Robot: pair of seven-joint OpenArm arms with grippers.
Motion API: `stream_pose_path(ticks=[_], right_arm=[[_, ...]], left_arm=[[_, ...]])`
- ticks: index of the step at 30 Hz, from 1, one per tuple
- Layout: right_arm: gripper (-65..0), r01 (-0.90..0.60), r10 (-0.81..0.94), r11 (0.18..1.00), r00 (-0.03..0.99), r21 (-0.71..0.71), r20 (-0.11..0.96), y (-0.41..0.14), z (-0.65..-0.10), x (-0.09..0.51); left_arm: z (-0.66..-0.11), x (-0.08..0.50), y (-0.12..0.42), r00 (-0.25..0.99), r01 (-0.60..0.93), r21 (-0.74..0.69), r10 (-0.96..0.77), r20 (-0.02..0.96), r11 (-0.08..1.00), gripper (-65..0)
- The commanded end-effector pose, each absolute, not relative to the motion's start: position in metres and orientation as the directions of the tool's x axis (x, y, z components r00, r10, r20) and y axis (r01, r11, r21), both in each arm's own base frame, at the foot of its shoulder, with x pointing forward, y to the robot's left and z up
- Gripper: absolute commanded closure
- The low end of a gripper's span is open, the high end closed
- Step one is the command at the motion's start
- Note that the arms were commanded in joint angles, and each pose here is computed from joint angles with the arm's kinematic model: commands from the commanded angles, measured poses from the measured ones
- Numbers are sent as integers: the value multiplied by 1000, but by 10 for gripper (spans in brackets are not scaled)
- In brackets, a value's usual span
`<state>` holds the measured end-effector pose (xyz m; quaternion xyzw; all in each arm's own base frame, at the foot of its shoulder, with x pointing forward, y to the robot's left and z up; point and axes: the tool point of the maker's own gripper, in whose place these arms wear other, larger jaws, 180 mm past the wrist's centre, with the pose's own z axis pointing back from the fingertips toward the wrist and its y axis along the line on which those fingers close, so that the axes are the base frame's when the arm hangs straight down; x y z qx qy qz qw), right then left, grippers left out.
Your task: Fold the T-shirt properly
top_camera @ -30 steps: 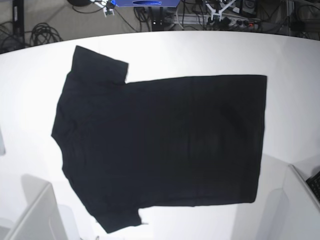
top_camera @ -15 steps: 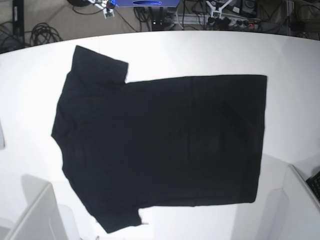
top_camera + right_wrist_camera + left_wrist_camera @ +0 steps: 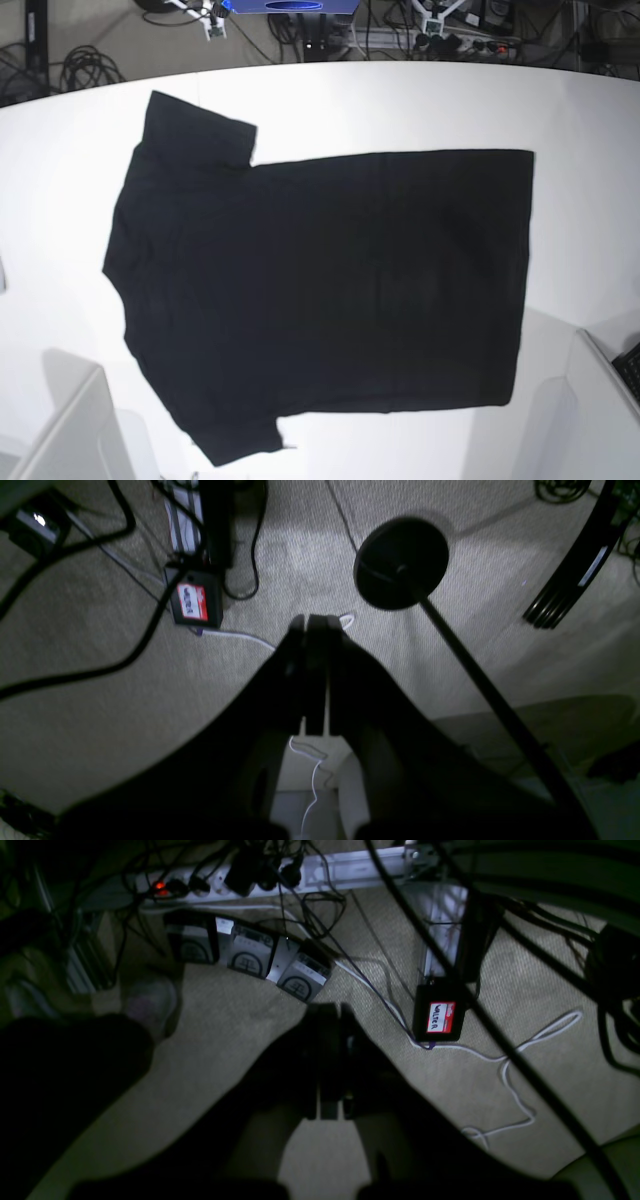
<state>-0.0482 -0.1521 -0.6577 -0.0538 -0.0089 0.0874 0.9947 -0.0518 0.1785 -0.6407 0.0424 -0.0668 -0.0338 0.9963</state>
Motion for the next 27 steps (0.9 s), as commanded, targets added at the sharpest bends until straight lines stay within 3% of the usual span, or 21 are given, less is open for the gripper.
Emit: stream_pose_path(ticks=[1,10,18,27], right_arm=[[0,-168,170,979,986,-117,3,-155,-656,-57],[0,-157,174,978,976,-136,130,-154,-634,-52],[0,-84,123,979,969,-185,215,-172,-604,-57],[0,-15,100,963,948,-269,301,-208,-555,-61]], left_arm=[[-638,-58,183,989,67,97,-79,128,993,0],[-614,-73,186,941,87,103,-115,317,991,0],[-598,-109,200,934,112,118,-145,326,987,0],[-551,-107,199,859,149,121,-189,476,981,0]])
